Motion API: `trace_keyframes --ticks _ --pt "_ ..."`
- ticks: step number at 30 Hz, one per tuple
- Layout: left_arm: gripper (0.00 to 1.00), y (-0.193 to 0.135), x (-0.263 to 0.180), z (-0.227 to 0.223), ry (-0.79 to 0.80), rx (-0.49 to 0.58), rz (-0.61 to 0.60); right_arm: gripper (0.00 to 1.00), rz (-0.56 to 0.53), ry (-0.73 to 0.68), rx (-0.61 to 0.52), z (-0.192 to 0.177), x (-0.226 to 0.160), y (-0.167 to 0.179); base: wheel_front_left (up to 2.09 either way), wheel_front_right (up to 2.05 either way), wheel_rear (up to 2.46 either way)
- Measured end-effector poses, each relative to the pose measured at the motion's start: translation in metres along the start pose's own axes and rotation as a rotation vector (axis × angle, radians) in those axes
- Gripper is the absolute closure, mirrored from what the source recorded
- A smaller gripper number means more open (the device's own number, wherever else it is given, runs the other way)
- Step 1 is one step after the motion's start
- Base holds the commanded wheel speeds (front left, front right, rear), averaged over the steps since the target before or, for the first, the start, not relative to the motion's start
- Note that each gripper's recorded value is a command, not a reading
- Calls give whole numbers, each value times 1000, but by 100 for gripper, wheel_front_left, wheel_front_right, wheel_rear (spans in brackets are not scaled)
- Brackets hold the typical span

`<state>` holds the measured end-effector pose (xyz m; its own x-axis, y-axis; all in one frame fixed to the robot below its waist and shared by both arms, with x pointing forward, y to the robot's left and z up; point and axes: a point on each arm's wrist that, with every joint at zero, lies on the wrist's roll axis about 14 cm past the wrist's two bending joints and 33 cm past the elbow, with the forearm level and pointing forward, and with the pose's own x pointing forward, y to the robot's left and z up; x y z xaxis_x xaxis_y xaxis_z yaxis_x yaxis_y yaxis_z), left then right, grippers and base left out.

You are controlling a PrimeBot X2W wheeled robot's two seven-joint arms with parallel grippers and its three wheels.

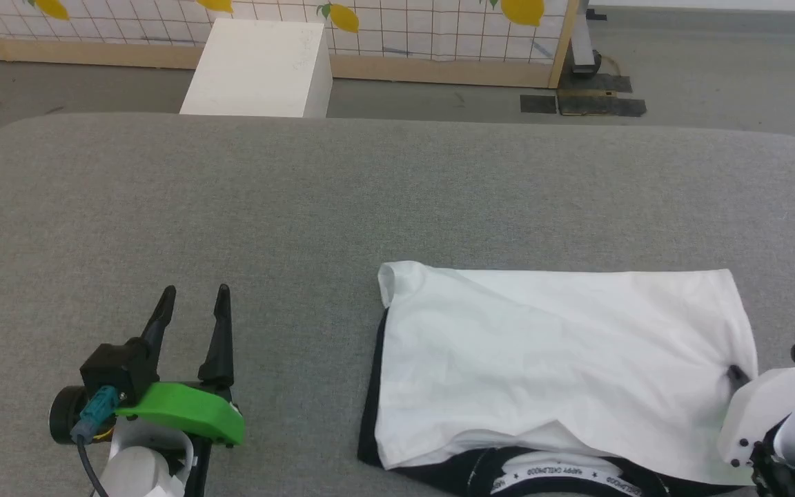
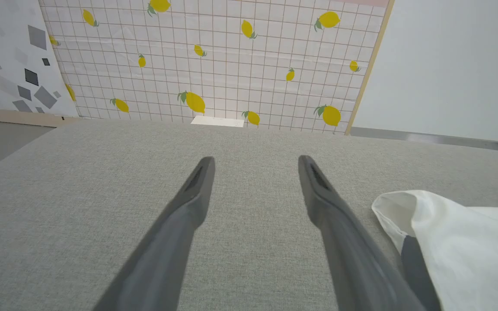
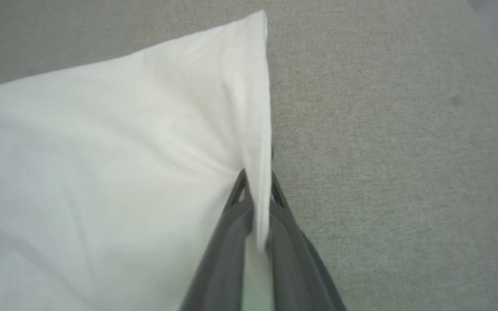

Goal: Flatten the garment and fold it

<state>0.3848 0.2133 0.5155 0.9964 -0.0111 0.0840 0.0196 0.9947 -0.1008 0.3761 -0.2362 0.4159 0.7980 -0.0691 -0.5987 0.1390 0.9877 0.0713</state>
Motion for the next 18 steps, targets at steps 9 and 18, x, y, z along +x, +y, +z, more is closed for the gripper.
trace_keyframes --ticks 9,18 --pt "0 -2 -1 -5 13 2 -5 100 111 -101 -48 31 -20 36 0 0 0" --pt "0 0 -6 -5 17 18 -6 100 433 -223 -210 64 -68 151 0 0 0"
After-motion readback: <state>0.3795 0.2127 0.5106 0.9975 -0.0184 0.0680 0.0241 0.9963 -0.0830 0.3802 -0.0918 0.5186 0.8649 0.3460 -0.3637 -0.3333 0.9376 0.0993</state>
